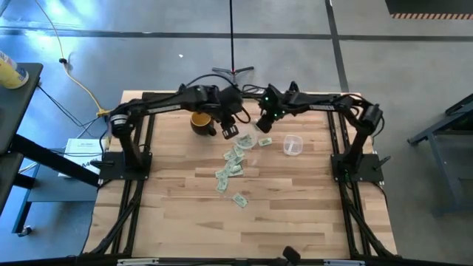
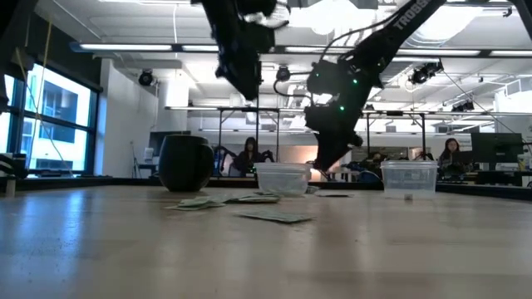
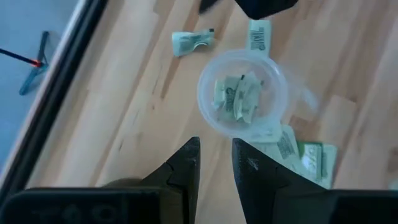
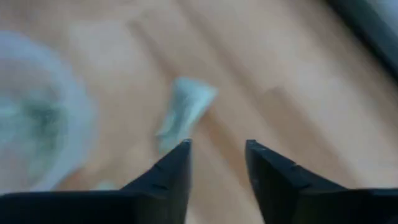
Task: Pick and place items into bin
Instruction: Put the light green stevia packet into the left transparent bin
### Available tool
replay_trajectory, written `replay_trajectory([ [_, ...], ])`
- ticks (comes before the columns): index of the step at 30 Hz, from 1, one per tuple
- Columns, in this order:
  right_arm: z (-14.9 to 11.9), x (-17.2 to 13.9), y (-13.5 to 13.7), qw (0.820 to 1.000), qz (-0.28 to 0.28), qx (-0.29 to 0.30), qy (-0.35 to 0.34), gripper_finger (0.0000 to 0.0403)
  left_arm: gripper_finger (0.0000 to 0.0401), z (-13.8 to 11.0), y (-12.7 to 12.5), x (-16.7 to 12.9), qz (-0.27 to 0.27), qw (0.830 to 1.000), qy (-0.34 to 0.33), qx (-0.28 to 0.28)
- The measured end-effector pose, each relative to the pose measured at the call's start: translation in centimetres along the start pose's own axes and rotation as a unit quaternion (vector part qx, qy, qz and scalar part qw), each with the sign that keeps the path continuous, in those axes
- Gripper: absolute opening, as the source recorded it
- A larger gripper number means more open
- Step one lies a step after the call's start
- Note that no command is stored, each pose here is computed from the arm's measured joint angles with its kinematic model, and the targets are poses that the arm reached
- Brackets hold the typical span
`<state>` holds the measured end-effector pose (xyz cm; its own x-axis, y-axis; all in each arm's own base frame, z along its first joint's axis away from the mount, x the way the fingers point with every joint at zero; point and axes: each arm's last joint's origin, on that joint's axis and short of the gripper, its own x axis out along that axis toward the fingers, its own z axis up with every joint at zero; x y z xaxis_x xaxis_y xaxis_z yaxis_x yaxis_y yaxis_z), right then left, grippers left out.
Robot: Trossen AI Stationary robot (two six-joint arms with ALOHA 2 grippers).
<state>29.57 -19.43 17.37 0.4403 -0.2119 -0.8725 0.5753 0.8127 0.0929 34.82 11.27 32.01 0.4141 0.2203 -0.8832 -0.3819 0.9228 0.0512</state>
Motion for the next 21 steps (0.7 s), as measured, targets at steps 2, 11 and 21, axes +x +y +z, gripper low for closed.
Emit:
replay_trajectory([
  [2, 0.1, 0.1, -0.5, 0.999, 0.029, 0.011, -0.008, 0.0185, 0.0127, -0.3, 0.2, -1.4, 0.008, 1.000, -0.009, -0.002],
  [11, 3.3, 2.5, -0.1, 0.993, -0.002, 0.102, 0.059, 0.0240, 0.0127, -2.7, 0.6, -4.9, -0.001, 0.999, -0.042, -0.022],
  [21, 4.8, 3.9, 1.9, 0.985, -0.049, 0.097, 0.131, 0.0219, 0.0127, -6.0, 1.3, -6.0, 0.007, 0.996, -0.044, -0.075],
])
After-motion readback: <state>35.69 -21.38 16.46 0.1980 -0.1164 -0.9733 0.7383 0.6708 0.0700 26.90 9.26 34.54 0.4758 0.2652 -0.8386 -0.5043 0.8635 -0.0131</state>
